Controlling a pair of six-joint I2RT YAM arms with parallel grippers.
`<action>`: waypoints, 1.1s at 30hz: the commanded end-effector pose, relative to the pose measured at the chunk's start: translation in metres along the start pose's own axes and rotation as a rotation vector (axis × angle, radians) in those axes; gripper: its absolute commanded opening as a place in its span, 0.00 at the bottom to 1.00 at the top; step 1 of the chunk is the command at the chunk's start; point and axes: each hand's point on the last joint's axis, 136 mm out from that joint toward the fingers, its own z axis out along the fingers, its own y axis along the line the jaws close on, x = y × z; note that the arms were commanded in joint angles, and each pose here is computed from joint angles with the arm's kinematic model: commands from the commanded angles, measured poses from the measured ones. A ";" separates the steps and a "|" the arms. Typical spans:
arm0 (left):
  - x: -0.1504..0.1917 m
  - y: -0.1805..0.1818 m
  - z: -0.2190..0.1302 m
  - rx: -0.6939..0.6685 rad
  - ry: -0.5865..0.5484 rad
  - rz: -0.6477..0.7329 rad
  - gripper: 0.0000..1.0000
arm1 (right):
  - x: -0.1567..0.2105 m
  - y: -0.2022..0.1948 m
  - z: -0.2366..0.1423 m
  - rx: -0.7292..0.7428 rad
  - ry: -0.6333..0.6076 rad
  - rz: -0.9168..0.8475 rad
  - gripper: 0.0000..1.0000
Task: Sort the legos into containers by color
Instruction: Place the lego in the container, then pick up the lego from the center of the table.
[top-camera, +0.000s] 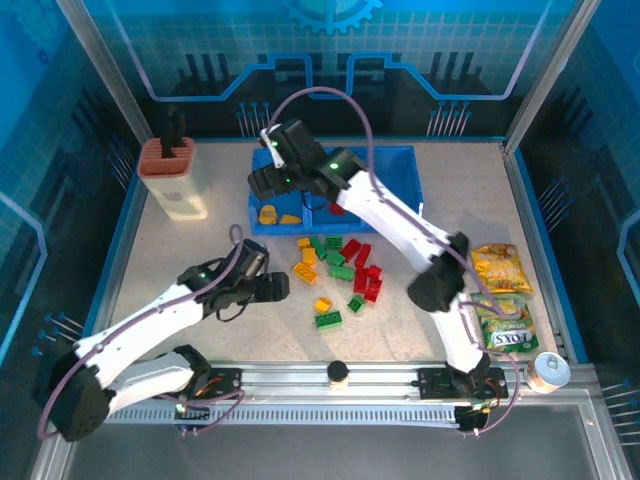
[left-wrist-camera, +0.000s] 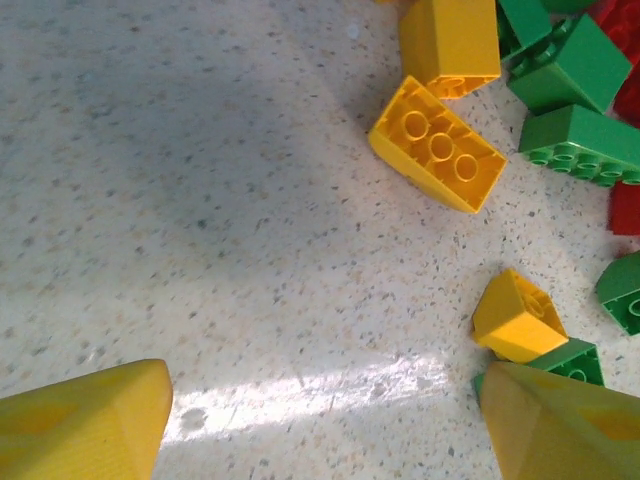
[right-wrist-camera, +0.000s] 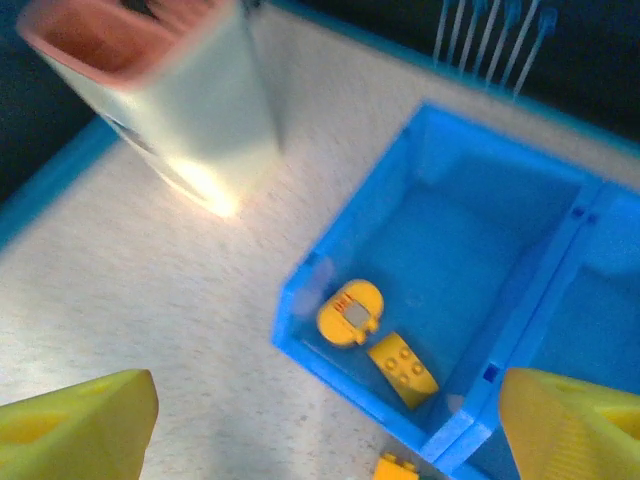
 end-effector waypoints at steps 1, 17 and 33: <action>-0.025 -0.037 0.010 0.078 0.001 0.086 0.84 | -0.006 -0.009 -0.053 0.006 -0.091 0.003 0.91; -0.041 -0.054 0.110 -0.089 0.220 0.314 0.88 | 0.171 -0.097 -0.105 0.116 0.042 0.276 0.92; -0.029 -0.053 0.125 -0.170 0.255 0.373 0.67 | 0.217 -0.120 -0.122 0.151 0.044 0.381 0.90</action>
